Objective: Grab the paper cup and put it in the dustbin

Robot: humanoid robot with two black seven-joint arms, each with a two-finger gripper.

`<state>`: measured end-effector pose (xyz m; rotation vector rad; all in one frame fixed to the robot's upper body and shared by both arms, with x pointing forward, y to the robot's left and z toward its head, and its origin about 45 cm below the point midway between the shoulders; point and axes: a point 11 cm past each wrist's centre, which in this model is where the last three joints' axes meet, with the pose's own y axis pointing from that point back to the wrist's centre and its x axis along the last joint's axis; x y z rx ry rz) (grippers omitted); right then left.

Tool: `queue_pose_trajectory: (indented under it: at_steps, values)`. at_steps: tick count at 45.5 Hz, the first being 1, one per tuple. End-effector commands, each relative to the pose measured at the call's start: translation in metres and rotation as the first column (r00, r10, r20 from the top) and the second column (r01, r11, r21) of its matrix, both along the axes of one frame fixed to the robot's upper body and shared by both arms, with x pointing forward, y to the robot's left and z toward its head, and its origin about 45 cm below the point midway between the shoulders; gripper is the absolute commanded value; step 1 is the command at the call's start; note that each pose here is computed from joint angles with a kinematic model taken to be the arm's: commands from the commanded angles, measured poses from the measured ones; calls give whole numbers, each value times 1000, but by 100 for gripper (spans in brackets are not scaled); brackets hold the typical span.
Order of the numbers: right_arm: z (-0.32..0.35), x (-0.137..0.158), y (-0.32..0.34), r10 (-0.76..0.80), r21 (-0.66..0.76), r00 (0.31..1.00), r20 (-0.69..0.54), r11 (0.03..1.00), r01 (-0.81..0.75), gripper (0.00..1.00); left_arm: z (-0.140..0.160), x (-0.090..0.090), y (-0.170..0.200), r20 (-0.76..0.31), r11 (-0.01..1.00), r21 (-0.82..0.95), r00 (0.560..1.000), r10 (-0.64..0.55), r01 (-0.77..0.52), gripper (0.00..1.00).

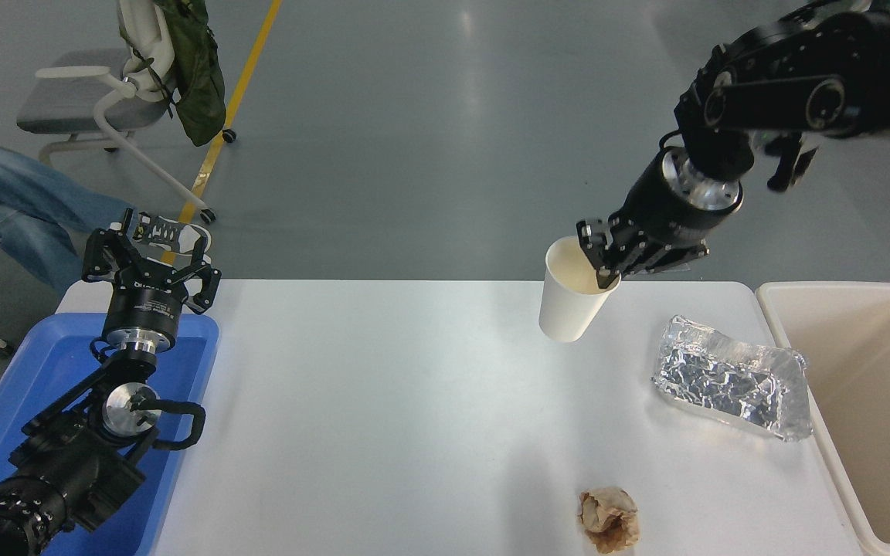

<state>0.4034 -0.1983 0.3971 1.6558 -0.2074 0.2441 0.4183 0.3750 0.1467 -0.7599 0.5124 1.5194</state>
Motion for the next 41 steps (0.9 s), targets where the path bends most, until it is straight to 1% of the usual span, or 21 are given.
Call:
queue_pose_trajectory:
  at_steps: [1, 13, 18, 22, 25, 32, 37, 41]
  values:
    - [55, 0, -12, -28, -21, 993, 117, 999, 31, 0, 0, 0, 0, 0, 1000, 0, 1000, 1, -1, 99]
    - [54, 4, -29, -66, -40, 990, 122, 997, 71, 0, 0, 0, 0, -1, 1000, 1, 1000, 0, 0, 99]
    - [51, 10, -78, -179, -5, 975, 129, 984, 181, 0, 0, 0, 0, -1, 1000, 1, 1000, 0, 0, 99]
    - [41, 9, -148, -325, 40, 937, 129, 946, 323, 0, 0, 0, 0, 0, 1000, 0, 1000, -1, 1, 99]
    - [30, 3, -196, -421, 52, 898, 126, 907, 418, 0, 0, 0, 0, -1, 1000, 1, 1000, 0, 0, 99]
    - [-2, -24, -284, -553, -13, 826, 110, 830, 558, 0, 0, 0, 0, -1, 1000, 1, 1000, 0, 0, 99]
    - [-30, -52, -325, -621, -32, 781, 70, 781, 624, 0, 0, 0, 0, 0, 1000, 0, 1000, -1, 1, 99]
    - [-60, -64, -349, -646, -67, 754, 122, 752, 655, 0, 0, 0, 0, 1, 1000, -1, 1000, 0, 0, 99]
